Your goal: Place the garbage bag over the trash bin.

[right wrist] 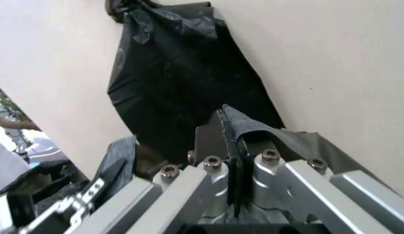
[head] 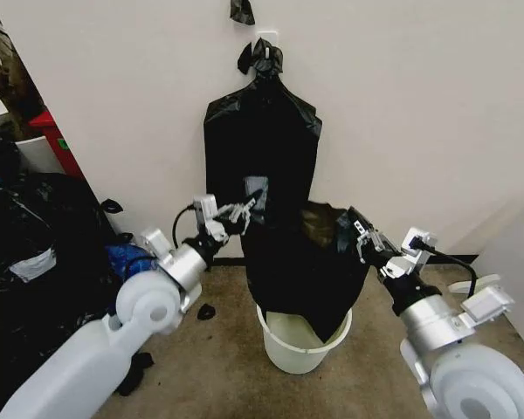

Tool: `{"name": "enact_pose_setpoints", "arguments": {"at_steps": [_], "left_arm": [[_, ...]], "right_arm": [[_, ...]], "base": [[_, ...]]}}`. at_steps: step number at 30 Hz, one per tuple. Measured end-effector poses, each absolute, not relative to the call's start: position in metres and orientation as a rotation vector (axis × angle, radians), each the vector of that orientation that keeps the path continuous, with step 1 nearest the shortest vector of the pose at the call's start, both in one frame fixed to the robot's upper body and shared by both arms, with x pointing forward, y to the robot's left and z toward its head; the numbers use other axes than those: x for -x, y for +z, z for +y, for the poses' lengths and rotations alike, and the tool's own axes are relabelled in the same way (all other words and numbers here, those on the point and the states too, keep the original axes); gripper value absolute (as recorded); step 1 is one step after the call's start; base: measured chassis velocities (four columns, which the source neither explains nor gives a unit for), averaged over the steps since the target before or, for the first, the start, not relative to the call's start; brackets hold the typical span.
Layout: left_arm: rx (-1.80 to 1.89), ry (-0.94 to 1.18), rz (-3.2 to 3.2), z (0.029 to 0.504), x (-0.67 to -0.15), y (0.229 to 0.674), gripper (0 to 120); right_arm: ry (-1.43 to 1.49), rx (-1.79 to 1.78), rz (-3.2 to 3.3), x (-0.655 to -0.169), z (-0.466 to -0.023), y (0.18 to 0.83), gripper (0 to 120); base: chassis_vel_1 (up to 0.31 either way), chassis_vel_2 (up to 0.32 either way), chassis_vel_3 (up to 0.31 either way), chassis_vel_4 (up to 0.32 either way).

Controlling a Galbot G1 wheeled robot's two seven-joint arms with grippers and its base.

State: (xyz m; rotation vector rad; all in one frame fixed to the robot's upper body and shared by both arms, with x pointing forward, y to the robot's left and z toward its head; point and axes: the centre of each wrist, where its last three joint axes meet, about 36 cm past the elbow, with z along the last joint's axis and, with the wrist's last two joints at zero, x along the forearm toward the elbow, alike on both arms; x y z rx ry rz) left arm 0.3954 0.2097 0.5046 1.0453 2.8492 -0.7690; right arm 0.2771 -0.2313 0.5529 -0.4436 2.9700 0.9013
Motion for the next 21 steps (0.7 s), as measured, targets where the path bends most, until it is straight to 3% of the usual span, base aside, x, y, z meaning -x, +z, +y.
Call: {"name": "enact_pose_setpoints", "arguments": {"at_steps": [9,21], "left_arm": [[-0.997,-0.865,2.968,0.197,-0.358,0.469,0],[-1.158,-0.991,2.824,0.179,-0.358,0.541,0]], "right_arm": [[0.986,0.402,3.021,-0.275,-0.233,0.548,0],[0.969,0.294,3.034,-0.287,-0.275,0.582,0]], "base": [[0.0,0.0,0.0,0.0],[0.0,0.0,0.0,0.0]]}}
